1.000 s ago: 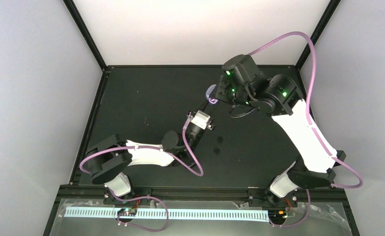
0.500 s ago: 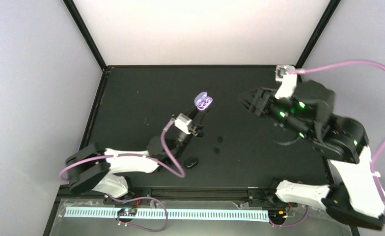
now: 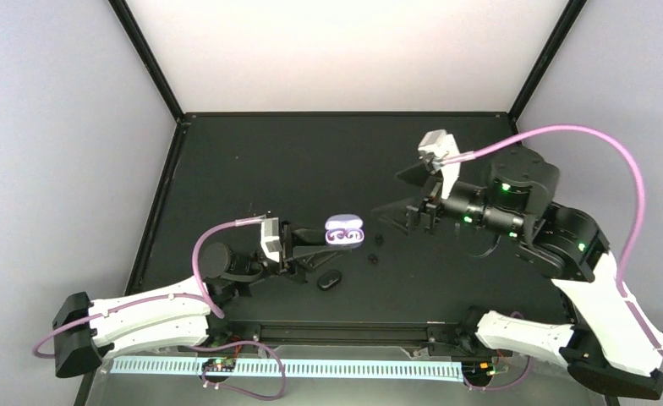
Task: Insert the wireless bluetooth earbuds into the charging case
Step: Place the earbud in the charging case.
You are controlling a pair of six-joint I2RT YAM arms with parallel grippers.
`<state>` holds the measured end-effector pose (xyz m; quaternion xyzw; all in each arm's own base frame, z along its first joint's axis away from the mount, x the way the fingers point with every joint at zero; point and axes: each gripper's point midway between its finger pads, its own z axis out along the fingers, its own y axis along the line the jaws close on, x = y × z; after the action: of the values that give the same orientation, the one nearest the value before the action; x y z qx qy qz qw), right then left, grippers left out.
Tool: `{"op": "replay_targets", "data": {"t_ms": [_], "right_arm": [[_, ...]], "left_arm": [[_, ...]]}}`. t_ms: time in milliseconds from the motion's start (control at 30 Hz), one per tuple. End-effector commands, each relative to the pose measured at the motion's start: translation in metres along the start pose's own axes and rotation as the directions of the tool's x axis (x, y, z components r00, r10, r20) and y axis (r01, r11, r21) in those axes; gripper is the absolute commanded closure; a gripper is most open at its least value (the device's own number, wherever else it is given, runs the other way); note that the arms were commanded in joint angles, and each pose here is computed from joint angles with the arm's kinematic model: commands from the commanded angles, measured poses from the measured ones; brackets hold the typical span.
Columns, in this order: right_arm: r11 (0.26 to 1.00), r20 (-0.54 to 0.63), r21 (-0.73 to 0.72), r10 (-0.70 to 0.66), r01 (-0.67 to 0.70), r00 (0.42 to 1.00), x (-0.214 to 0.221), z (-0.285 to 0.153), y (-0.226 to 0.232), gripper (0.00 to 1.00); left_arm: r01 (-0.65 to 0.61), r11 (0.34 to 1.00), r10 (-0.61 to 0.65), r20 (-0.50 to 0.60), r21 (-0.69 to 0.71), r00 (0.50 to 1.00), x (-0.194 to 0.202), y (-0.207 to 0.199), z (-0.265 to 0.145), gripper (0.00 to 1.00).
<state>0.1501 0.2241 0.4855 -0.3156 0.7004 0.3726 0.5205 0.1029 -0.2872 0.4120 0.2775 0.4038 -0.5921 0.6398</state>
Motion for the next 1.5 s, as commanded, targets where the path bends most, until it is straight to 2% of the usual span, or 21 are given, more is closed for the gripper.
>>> {"op": "replay_targets", "data": {"t_ms": [0,100,200,400,467,500,567,700,767,933,1067,1267,1467], "right_arm": [[0.976,-0.044,-0.195,-0.106,0.096,0.993,0.017,0.004,0.032,0.08],[0.962,-0.077,-0.252,-0.126,0.103,0.989,0.025,0.010,0.043,0.01],[0.954,-0.120,-0.276,-0.154,0.116,0.981,0.035,0.018,0.050,0.00],[0.971,-0.163,-0.215,-0.146,0.109,0.976,0.046,0.030,0.041,0.00],[0.975,-0.126,-0.192,-0.134,0.108,0.983,0.040,0.025,0.039,0.00],[0.976,-0.101,-0.189,-0.125,0.104,0.987,0.035,0.021,0.039,0.02],[0.967,-0.063,-0.234,-0.120,0.102,0.991,0.028,0.010,0.049,0.12],[0.948,-0.111,-0.304,-0.135,0.096,0.985,0.034,0.004,0.060,0.56],[0.933,-0.158,-0.344,-0.169,0.106,0.973,0.048,0.002,0.065,0.66],[0.886,-0.211,-0.451,-0.224,0.109,0.951,0.073,-0.005,0.080,0.73],[0.884,-0.238,-0.451,-0.255,0.127,0.937,0.086,0.001,0.084,0.81],[0.866,-0.226,-0.460,-0.327,0.196,0.918,0.096,0.008,0.096,0.77],[0.857,-0.252,-0.445,-0.397,0.258,0.882,0.114,0.025,0.101,0.80]], "left_arm": [[0.082,0.988,-0.062,-0.152,0.128,0.986,0.028,-0.025,-0.015,0.99],[0.066,0.989,-0.041,-0.182,0.130,0.982,0.036,-0.026,-0.020,0.99],[0.055,0.990,-0.027,-0.205,0.132,0.978,0.044,-0.025,-0.024,0.98],[0.049,0.990,-0.020,-0.211,0.134,0.977,0.049,-0.025,-0.026,0.98],[0.043,0.991,-0.015,-0.210,0.129,0.978,0.049,-0.024,-0.026,0.98],[0.040,0.992,-0.013,-0.212,0.123,0.977,0.050,-0.023,-0.027,0.98],[0.038,0.993,-0.012,-0.215,0.115,0.977,0.052,-0.021,-0.028,0.98],[0.053,0.990,-0.023,-0.221,0.133,0.975,0.055,-0.024,-0.029,0.98],[0.070,0.984,-0.031,-0.231,0.162,0.973,0.056,-0.030,-0.030,0.98],[0.102,0.978,-0.052,-0.259,0.182,0.964,0.061,-0.034,-0.030,0.99],[0.104,0.978,-0.054,-0.262,0.181,0.964,0.061,-0.034,-0.030,0.99],[0.098,0.978,-0.045,-0.277,0.181,0.960,0.063,-0.033,-0.026,0.98],[0.091,0.980,-0.037,-0.285,0.179,0.958,0.064,-0.033,-0.026,0.98]]}}
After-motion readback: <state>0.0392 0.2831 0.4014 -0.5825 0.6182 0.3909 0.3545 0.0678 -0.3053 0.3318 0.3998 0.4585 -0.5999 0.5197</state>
